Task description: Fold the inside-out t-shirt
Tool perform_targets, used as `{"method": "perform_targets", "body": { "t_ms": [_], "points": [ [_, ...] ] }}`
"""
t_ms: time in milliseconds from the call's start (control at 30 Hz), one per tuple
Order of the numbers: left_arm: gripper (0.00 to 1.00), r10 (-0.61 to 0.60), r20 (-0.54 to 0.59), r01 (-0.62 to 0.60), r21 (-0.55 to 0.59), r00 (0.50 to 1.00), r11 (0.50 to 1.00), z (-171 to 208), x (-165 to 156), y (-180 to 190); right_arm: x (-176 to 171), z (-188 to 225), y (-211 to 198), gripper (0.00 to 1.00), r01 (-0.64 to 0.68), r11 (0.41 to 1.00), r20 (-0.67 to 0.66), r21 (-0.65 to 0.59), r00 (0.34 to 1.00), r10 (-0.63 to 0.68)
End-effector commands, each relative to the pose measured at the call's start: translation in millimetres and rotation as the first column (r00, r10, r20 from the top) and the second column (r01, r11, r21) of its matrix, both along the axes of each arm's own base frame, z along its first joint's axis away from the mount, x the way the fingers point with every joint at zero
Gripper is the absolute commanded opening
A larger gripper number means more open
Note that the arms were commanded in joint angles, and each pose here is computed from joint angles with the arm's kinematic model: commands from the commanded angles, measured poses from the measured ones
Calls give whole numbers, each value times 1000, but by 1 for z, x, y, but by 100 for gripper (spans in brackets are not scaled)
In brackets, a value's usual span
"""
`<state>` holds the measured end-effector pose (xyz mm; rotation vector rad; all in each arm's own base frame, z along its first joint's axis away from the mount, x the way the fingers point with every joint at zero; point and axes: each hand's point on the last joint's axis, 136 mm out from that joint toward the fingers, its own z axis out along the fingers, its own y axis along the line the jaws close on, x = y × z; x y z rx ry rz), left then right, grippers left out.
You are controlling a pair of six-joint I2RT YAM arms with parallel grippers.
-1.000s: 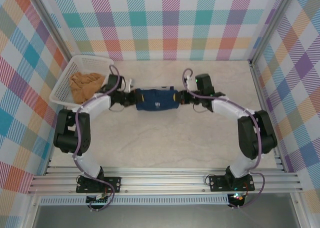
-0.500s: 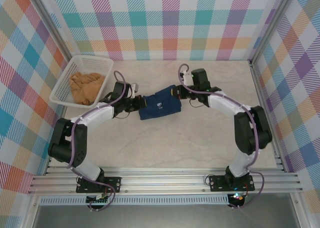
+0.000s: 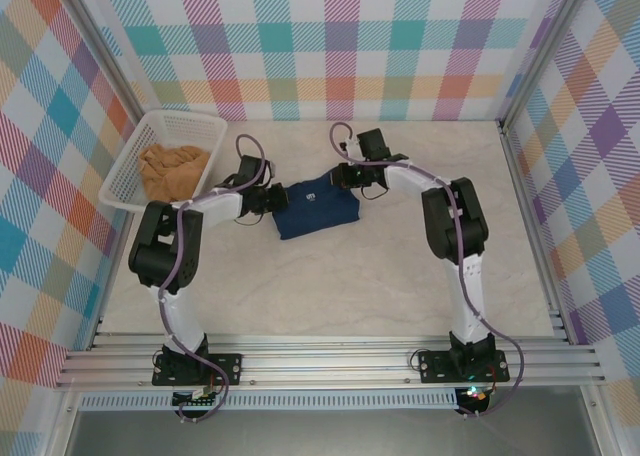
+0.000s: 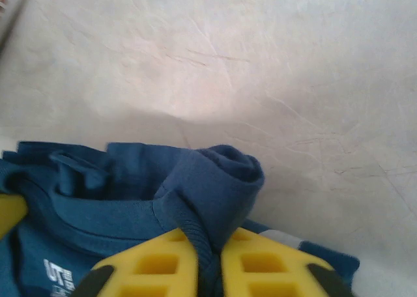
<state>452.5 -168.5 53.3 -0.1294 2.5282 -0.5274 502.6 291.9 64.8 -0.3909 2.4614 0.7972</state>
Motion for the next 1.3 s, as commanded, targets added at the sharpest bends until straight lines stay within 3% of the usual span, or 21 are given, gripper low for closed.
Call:
{"method": "perform_targets", "body": {
  "t_ms": [0,133,267,367,500,700,933,1167,1267],
  "points": [
    [29,51,48,-53,31,998,998,6,21,10,13,4,-4,21,1,999,-4,-53,1000,-1],
    [48,65,51,-69,79,997,994,20,25,18,11,30,-20,34,30,994,11,-102,1000,-29],
    [65,106,95,-115,100,990,988,46,13,31,-19,50,-45,46,61,990,5,-126,998,-61],
    [75,146,62,-152,93,987,984,49,-10,40,-47,47,-53,55,70,993,-42,-97,996,-74],
    [75,76,10,-75,-66,997,995,48,-36,13,-58,36,-44,64,63,997,-122,-34,990,-66],
    [64,-31,74,40,-125,997,991,66,-37,-15,-51,38,-22,54,16,999,-103,41,995,-12],
    [62,-43,74,50,-86,996,995,46,-11,-20,-44,45,2,46,-40,998,-29,51,999,42],
    [62,15,-7,-15,-9,1000,1000,-2,9,-7,-27,2,11,43,-16,999,-128,35,992,20],
    [64,15,-2,-15,-3,1000,1000,-4,14,-6,-19,-11,-1,43,7,1000,-143,-10,990,-8]
  ]
}}
